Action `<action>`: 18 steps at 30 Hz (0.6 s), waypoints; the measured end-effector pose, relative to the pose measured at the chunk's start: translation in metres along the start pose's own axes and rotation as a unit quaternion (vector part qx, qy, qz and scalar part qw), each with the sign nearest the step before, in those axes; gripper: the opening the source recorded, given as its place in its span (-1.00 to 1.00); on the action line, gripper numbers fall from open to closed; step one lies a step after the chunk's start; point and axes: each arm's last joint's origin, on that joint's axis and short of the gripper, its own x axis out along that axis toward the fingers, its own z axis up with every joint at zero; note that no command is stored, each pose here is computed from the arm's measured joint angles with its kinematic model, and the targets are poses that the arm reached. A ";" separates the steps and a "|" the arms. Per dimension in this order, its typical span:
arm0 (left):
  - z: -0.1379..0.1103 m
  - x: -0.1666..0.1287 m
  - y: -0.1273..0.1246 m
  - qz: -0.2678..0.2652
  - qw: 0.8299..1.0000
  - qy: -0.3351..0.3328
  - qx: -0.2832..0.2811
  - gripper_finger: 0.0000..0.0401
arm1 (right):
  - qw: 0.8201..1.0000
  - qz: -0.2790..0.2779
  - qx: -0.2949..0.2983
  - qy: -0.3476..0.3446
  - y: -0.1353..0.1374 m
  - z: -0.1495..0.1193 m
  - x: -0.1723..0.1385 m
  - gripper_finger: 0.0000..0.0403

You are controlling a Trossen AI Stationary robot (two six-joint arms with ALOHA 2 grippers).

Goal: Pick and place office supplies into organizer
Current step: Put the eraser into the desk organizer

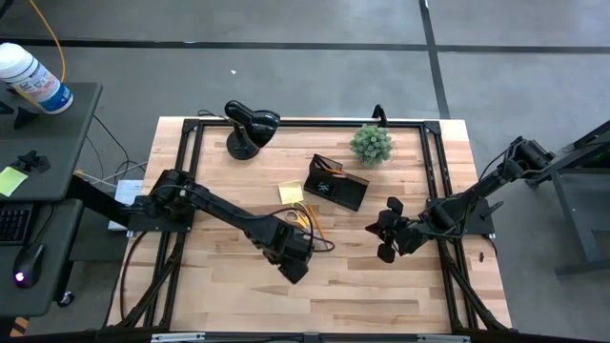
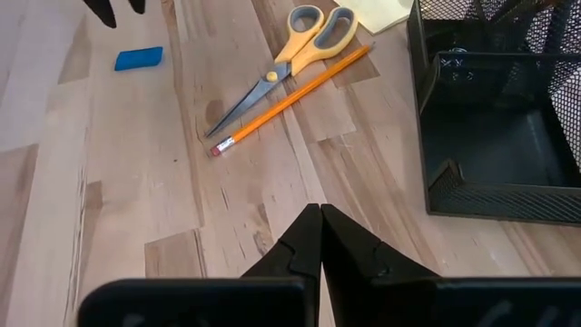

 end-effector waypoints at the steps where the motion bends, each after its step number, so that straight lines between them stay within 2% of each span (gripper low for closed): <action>1: 0.000 0.000 0.000 -0.001 1.000 -0.004 -0.003 -0.24 | 1.000 0.000 -0.001 0.000 0.000 0.000 0.000 -0.98; 4: 0.002 0.000 -0.002 -0.005 0.999 -0.025 -0.027 -0.05 | 1.000 0.000 -0.001 0.000 0.000 0.000 0.000 -0.98; 7: 0.002 0.000 -0.002 -0.002 0.998 -0.034 -0.056 0.06 | 1.000 0.000 -0.001 0.000 0.000 0.000 0.000 -0.97; 18: -0.005 0.004 -0.006 0.008 0.992 -0.067 -0.105 0.09 | 1.000 -0.003 -0.001 -0.002 0.000 0.000 0.000 -0.98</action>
